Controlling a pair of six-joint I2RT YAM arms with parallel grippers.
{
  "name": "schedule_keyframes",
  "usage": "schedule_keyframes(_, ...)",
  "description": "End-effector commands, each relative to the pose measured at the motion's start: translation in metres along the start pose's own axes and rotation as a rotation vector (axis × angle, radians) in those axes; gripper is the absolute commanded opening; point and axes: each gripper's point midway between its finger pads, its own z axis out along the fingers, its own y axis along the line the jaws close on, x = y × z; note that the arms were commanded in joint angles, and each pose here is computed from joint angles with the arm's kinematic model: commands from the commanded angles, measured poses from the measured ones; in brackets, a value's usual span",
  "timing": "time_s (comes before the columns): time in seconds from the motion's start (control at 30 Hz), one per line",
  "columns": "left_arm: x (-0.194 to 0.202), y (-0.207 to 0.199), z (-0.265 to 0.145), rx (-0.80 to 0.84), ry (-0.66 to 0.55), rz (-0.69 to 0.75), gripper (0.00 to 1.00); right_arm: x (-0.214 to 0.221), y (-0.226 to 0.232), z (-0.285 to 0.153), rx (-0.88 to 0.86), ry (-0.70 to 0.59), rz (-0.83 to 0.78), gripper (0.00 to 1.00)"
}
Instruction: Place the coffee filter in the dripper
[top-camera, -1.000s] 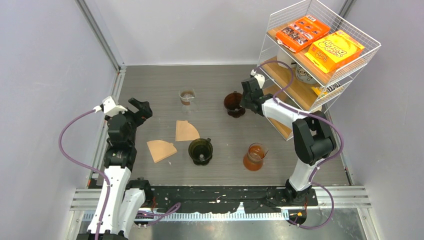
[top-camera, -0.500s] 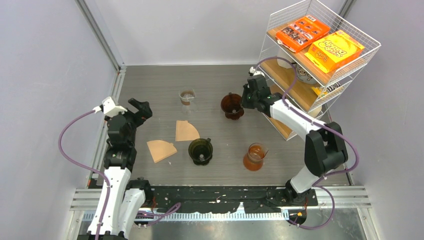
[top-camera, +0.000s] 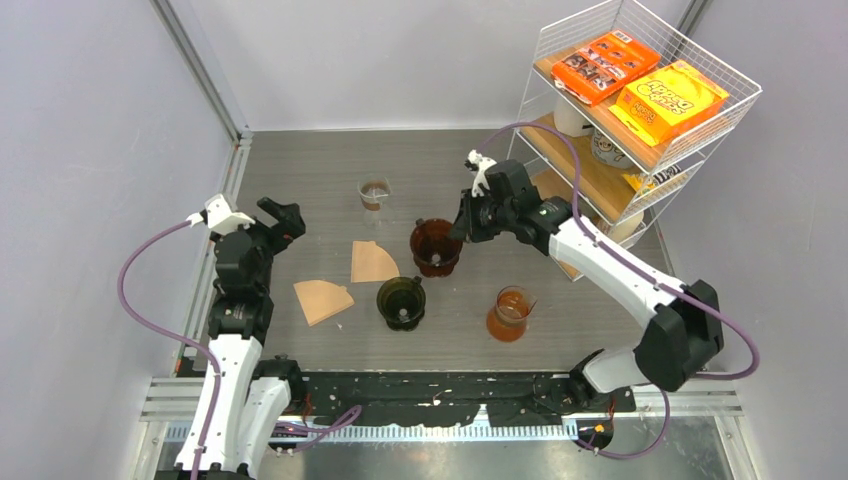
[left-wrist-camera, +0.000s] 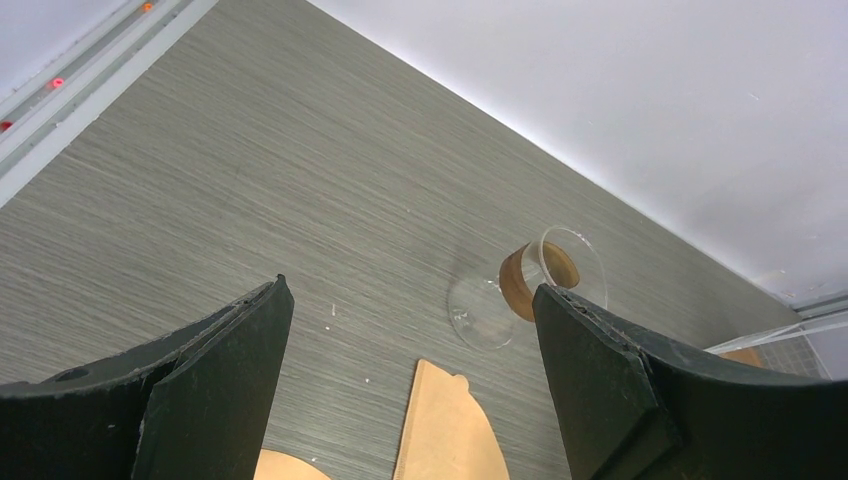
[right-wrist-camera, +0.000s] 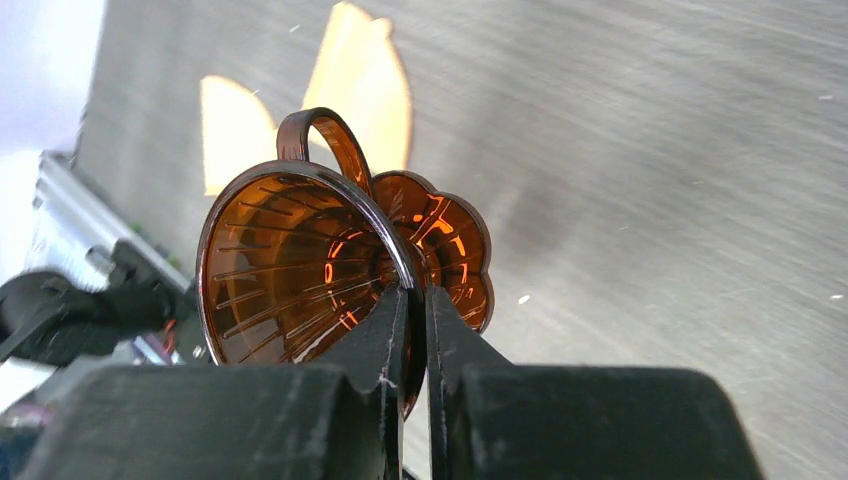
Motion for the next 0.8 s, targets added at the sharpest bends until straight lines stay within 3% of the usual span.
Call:
schedule_keyframes(0.0,-0.014,-0.01,-0.002,0.042,-0.055,-0.018,0.99,0.002,0.056,-0.041,-0.166,0.005,-0.072,0.05)
schedule_keyframes(0.2,-0.013,-0.012,-0.002,0.053,-0.048,-0.023,0.99,0.035,0.076,-0.08,-0.158,0.078,-0.143,0.05)
schedule_keyframes(0.53,-0.011,-0.014,-0.002,0.069,-0.039,-0.029,0.99,0.043,0.019,-0.148,0.139,-0.033,-0.064,0.05)
schedule_keyframes(0.77,-0.009,-0.017,-0.002,0.083,-0.026,-0.031,0.99,0.054,-0.012,-0.167,0.267,-0.081,0.021,0.05)
